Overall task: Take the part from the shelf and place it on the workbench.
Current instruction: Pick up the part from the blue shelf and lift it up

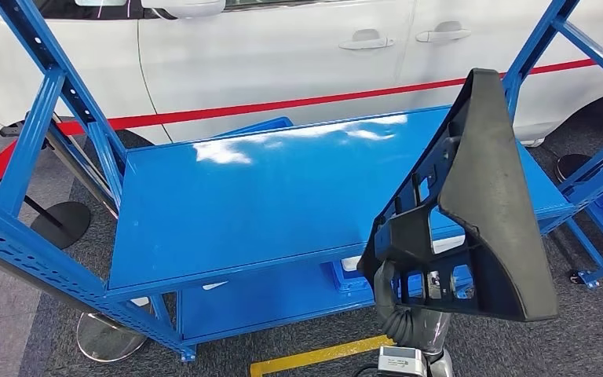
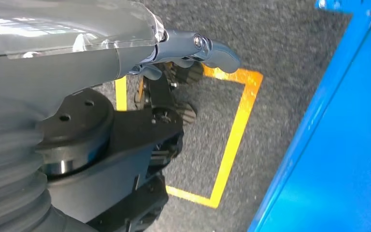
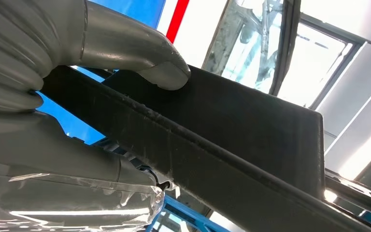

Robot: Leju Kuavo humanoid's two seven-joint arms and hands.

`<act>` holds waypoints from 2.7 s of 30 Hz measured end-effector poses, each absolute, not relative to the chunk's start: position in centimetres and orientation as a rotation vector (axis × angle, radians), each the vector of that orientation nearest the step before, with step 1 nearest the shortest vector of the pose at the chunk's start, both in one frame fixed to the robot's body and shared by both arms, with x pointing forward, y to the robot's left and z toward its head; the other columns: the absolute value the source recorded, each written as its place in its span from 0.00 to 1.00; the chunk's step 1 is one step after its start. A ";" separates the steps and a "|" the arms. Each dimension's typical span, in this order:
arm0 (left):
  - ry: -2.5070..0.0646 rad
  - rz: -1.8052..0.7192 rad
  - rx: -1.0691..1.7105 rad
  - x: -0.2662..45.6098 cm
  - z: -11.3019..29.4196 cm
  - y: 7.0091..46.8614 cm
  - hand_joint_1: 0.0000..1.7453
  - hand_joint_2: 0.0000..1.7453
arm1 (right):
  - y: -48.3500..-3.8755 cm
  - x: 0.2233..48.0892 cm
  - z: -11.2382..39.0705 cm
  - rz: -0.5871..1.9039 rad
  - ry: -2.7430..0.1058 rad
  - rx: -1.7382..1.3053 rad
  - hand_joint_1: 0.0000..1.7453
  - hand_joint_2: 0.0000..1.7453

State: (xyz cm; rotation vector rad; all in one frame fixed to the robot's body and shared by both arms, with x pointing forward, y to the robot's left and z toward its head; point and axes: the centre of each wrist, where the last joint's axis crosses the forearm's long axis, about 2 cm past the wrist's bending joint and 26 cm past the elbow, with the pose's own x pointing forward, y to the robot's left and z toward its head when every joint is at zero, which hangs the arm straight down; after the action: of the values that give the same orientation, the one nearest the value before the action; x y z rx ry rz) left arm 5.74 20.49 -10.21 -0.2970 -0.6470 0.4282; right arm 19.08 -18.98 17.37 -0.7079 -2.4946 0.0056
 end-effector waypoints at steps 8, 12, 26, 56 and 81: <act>-0.657 0.429 -0.318 5.7 -10.2 20.5 0.00 1.00 | -18.9 19.1 17.3 0.008 -2.493 -0.704 1.00 1.00; -0.657 0.429 -0.319 5.7 -10.2 20.4 0.00 1.00 | -18.9 19.1 17.3 0.008 -2.492 -0.703 1.00 1.00; -0.618 0.377 -0.267 5.6 -10.3 20.6 0.00 1.00 | -18.0 18.8 16.2 0.006 -2.456 -0.629 1.00 1.00; -0.618 0.370 -0.265 5.6 -10.3 20.6 0.00 1.00 | -18.2 19.2 15.0 0.025 -2.419 -0.600 1.00 1.00; -0.620 0.351 -0.265 5.3 -10.3 20.6 0.00 1.00 | -18.5 19.2 14.8 0.039 -2.420 -0.602 1.00 1.00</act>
State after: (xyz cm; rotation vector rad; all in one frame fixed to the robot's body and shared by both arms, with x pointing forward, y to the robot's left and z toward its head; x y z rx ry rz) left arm 5.32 20.56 -10.30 -0.2650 -0.6202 0.3513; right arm 19.25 -18.49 14.85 -0.6015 -2.4203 0.0392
